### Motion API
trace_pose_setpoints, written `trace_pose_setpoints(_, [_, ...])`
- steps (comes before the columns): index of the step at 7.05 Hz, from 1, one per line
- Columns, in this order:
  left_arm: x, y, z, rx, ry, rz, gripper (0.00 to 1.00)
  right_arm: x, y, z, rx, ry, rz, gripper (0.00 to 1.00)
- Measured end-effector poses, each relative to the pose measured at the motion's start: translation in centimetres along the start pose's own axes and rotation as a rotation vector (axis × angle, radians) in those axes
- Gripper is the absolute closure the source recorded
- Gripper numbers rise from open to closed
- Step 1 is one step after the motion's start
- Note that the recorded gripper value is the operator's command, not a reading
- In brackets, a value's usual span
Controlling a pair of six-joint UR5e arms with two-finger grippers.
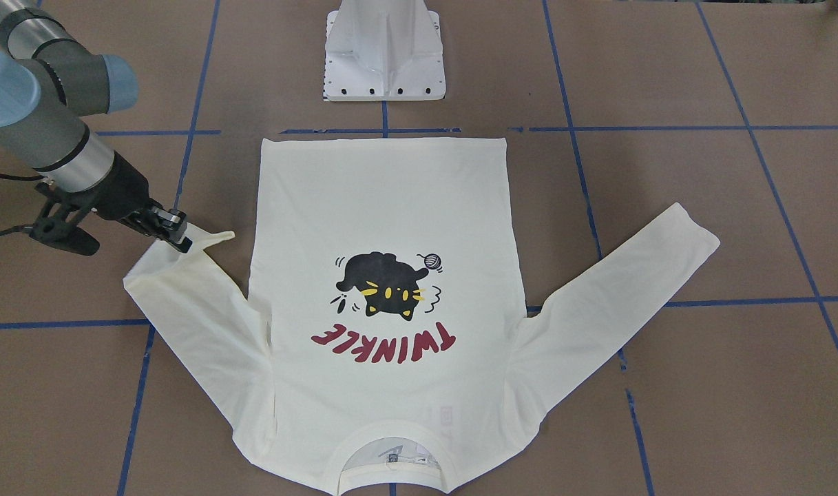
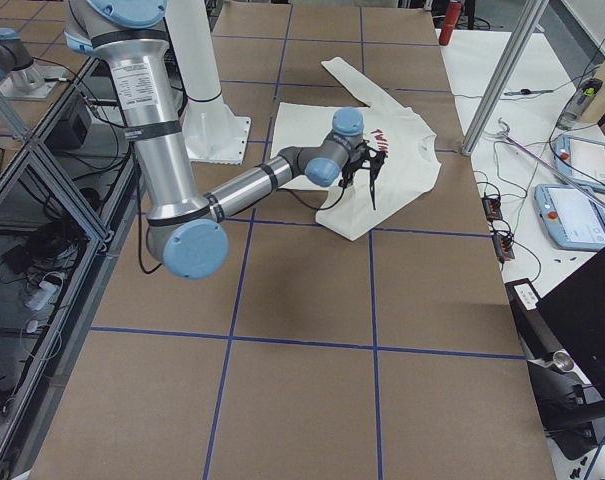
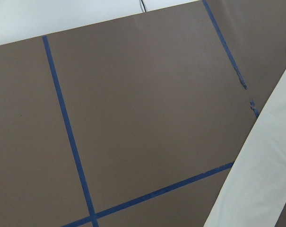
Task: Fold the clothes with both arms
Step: 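Grasp the sleeve cuff with the right gripper and lift it, then carry the sleeve across the shirt body with the right gripper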
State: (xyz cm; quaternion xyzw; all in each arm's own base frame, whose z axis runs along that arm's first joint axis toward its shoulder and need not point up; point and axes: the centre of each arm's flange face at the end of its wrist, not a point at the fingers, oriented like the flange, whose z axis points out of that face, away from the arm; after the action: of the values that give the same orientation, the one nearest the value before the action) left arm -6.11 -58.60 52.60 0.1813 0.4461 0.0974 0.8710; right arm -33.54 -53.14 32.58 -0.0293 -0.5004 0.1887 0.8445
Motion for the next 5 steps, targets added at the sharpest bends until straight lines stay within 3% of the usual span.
trace_pose_setpoints(2, [-0.2,0.6,0.4,0.003,0.003,0.008,0.00,-17.0,-2.3,1.5,0.014,-0.020,0.013,1.00])
trace_pose_setpoints(3, [-0.2,1.0,0.6,0.005,0.004,0.014,0.00,-25.3,-1.7,3.6,0.024,-0.017,-0.003,1.00])
trace_pose_setpoints(5, [0.2,1.2,1.3,0.002,0.010,0.022,0.00,-34.9,5.0,9.3,0.102,-0.063,-0.099,1.00])
